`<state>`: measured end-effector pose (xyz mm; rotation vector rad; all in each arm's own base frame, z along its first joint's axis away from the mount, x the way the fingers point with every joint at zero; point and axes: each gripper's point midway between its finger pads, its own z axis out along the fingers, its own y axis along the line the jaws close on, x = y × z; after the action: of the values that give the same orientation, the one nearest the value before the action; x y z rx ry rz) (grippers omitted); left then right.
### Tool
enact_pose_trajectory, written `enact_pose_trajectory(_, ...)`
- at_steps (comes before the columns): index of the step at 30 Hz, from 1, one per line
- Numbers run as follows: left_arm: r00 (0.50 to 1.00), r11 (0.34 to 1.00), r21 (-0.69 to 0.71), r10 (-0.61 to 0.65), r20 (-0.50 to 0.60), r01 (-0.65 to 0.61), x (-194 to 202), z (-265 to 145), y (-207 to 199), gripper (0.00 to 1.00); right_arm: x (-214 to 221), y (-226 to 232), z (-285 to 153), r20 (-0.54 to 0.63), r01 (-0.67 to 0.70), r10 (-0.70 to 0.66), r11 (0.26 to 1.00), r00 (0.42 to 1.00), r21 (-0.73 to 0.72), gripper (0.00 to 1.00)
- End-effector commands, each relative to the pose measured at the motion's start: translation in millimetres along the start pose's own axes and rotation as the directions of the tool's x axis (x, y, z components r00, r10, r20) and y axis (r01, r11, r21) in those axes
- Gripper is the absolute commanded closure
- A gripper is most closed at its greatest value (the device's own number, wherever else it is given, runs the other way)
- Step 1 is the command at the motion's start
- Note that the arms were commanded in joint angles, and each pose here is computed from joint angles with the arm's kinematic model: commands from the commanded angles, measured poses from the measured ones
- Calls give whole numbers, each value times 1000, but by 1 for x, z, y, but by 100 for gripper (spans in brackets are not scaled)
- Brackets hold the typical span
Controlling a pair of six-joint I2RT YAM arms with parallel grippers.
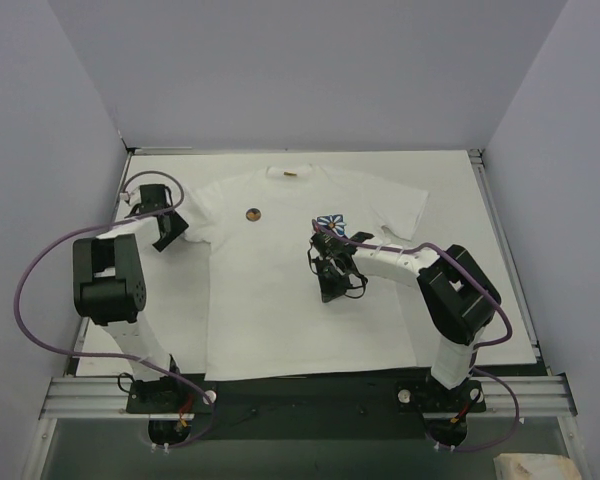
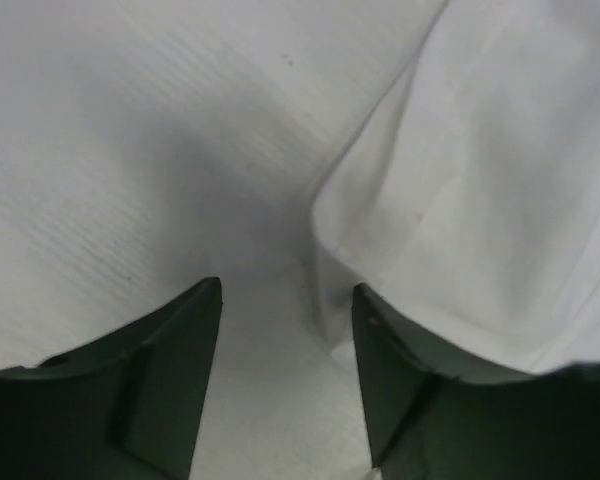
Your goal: Pin the brooch onto the clothing
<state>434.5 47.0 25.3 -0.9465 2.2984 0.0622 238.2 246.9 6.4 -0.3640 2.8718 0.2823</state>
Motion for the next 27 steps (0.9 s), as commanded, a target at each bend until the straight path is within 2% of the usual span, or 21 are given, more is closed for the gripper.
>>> enact_pose_trajectory(1,993,984,136,-120,22,115,-12,-14,-13,29,30,-18,10,-110,14,-6,997,994,77,100)
enact_pose_trajectory(4,991,979,169,-122,56,111,-21,-27,-18,24,28,-17,7,-102,13,-5,997,995,73,100)
enact_pose_trajectory(9,991,967,249,-88,105,60,-37,-55,-39,24,17,-11,-3,-58,13,-10,998,998,58,100)
enact_pose_trajectory(12,988,966,259,-52,144,13,-38,-70,-52,28,1,-12,-10,-3,13,-12,997,1000,74,100)
enact_pose_trajectory(15,981,957,284,7,192,-63,-33,-85,-74,38,-25,-15,-18,68,0,-7,995,998,96,100)
enact_pose_trajectory(16,980,955,286,24,198,-81,-33,-85,-82,46,-39,-18,-22,100,-18,8,995,995,101,100)
enact_pose_trajectory(18,980,948,295,66,189,-121,-27,-83,-94,54,-55,-26,-23,134,-39,24,993,991,112,100)
enact_pose_trajectory(19,981,946,297,74,181,-126,-28,-76,-102,76,-72,-38,-28,174,-80,56,988,983,132,100)
enact_pose_trajectory(21,984,943,302,99,150,-140,-22,-65,-109,97,-90,-52,-30,215,-125,95,983,972,132,100)
enact_pose_trajectory(22,985,945,295,107,137,-144,-23,-54,-115,100,-97,-61,-31,237,-157,122,978,964,135,100)
enact_pose_trajectory(25,986,952,260,141,85,-159,-11,-31,-115,100,-132,-107,-42,363,-309,236,938,901,157,100)
enact_pose_trajectory(27,987,955,250,149,66,-161,-10,-23,-114,100,-148,-151,-51,449,-434,303,873,840,222,100)
